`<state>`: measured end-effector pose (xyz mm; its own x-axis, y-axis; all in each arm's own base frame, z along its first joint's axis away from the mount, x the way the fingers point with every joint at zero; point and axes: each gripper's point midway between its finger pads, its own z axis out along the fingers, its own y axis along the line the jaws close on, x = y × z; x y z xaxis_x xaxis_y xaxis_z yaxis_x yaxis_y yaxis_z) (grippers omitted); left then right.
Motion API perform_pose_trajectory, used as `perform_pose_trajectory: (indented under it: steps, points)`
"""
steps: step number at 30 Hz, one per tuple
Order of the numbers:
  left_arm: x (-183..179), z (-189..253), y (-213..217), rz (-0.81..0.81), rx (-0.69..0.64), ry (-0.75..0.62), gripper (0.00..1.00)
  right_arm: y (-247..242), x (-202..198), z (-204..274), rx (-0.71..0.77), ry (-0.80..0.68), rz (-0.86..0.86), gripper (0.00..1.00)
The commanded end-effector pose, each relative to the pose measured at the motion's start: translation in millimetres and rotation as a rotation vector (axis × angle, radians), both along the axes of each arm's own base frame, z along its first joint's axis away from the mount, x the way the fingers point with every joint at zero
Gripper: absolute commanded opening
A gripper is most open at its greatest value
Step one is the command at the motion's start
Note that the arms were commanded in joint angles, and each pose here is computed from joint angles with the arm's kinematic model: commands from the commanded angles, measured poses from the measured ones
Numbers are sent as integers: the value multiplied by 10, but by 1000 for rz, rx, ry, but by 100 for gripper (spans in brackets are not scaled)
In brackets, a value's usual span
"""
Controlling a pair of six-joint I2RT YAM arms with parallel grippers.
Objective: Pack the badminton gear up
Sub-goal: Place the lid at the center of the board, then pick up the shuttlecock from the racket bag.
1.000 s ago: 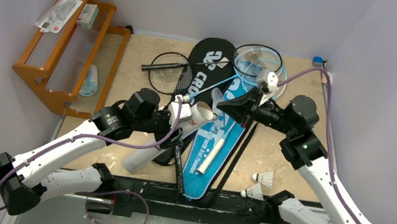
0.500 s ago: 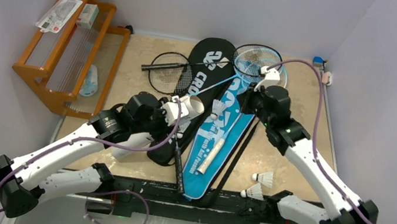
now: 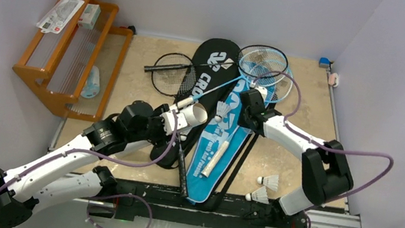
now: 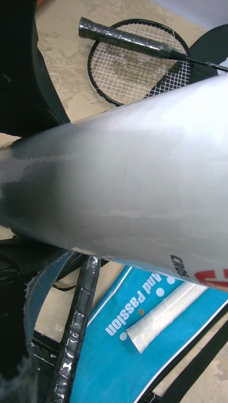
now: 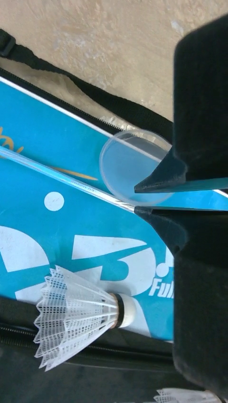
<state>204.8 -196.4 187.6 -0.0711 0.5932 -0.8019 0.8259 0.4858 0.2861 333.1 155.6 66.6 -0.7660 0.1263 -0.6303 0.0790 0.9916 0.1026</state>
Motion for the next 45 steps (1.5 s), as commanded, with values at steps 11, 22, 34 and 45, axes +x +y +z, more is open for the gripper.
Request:
perform_pose_trajectory:
  steps: [11,22,34,45]
  points:
    - [-61,378,-128,-72,-181,-146,43,695,560,773,134,-156,321,71]
    - [-99,400,-159,-91,-203,-141,43,981,903,546,151,77,465,70]
    - [-96,376,-166,-88,-199,-128,43,988,589,275,175,226,554,60]
    - [-84,349,-164,-76,-196,-116,44,976,291,206,217,266,626,26]
